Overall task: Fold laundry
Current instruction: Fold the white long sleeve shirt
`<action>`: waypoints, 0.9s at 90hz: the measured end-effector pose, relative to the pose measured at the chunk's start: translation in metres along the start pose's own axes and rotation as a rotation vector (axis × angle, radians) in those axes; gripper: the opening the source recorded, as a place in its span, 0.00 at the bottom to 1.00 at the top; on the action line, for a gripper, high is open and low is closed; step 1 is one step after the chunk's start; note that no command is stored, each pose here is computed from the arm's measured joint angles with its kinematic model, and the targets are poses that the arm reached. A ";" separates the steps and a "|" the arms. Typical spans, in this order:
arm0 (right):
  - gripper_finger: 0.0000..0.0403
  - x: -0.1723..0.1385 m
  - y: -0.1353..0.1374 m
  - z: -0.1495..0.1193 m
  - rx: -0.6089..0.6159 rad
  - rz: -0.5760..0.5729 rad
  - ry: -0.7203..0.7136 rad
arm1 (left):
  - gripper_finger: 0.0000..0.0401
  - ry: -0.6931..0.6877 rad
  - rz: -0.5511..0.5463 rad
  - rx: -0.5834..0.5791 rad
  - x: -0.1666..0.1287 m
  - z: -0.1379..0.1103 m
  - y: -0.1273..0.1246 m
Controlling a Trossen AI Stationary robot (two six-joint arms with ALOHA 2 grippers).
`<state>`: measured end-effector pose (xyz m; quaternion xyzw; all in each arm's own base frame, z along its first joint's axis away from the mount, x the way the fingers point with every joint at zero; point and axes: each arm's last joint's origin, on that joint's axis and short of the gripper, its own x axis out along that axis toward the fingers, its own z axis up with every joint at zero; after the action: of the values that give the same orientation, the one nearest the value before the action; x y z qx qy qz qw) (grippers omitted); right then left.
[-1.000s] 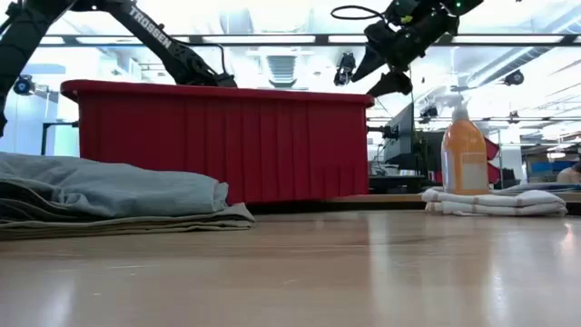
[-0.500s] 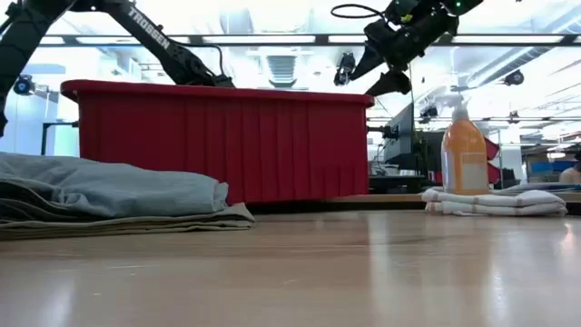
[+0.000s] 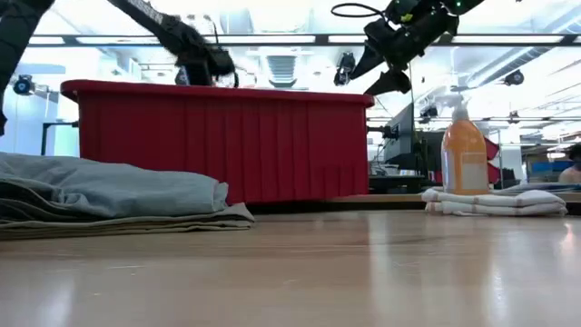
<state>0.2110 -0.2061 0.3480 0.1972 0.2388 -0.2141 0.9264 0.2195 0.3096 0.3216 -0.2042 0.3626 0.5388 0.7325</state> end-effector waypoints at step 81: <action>0.81 0.000 0.000 0.000 -0.001 -0.001 -0.001 | 0.00 -0.731 -0.940 0.035 -0.360 -0.019 -0.030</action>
<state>0.2109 -0.2061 0.3481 0.1967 0.2385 -0.2144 0.9265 0.1851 0.0552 0.5771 -0.1321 -0.0337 0.1860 0.9730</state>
